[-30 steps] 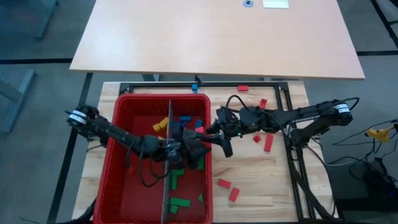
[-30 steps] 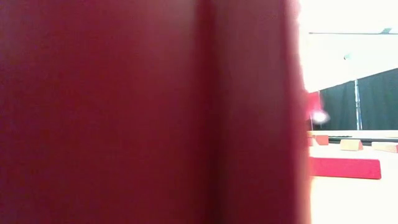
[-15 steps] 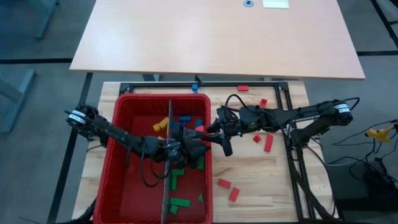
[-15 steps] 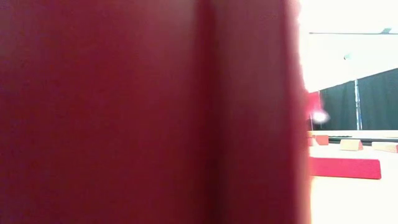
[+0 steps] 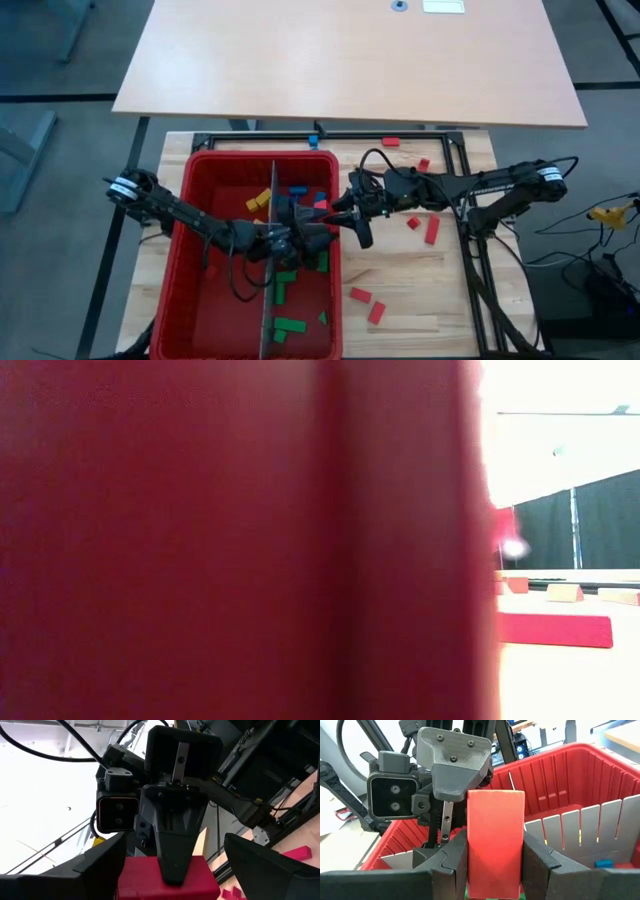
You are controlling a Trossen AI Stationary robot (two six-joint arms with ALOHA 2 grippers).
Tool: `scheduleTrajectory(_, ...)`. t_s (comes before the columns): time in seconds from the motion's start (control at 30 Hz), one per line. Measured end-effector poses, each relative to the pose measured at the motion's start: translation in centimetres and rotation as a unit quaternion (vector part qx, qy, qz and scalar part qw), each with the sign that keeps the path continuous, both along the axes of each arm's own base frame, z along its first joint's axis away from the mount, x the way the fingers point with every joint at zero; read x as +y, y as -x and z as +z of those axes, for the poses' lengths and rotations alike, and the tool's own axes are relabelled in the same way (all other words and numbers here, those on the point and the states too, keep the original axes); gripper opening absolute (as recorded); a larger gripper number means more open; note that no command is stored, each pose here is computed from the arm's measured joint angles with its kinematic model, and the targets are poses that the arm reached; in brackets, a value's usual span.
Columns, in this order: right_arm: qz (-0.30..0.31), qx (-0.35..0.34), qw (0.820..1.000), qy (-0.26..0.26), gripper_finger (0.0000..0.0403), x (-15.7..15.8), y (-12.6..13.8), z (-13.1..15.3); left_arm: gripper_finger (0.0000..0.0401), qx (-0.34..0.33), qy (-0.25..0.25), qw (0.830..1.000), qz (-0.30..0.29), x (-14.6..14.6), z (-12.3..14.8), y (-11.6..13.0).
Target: Sort blocks
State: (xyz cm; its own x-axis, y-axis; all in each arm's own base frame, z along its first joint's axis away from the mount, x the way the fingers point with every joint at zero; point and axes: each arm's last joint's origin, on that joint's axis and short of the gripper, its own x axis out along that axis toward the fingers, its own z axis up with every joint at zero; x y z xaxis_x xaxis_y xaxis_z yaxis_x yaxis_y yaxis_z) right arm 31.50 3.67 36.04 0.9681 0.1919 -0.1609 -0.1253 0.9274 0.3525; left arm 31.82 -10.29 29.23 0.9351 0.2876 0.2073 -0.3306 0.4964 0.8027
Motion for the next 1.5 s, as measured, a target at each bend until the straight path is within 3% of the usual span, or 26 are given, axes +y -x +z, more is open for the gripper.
scheduleTrajectory(0.33,-0.001,0.003,1.000,-0.009,0.0111,0.0,0.1,0.0,0.0377,-0.001,0.018,1.000,0.008,0.1,-0.1,0.0)
scheduleTrajectory(0.53,0.001,-0.001,1.000,-0.011,0.0111,0.0,0.1,0.1,0.0384,-0.010,0.016,1.000,0.021,0.3,0.0,0.0)
scheduleTrajectory(0.73,0.055,-0.034,0.998,-0.020,0.0111,0.6,0.5,1.2,0.0384,-0.004,0.021,0.996,0.087,1.2,-0.2,0.0)
scheduleTrajectory(1.5,0.025,-0.015,1.000,-0.011,0.0111,0.4,0.2,0.5,0.0378,-0.027,0.032,0.998,0.038,1.3,0.1,-0.3)
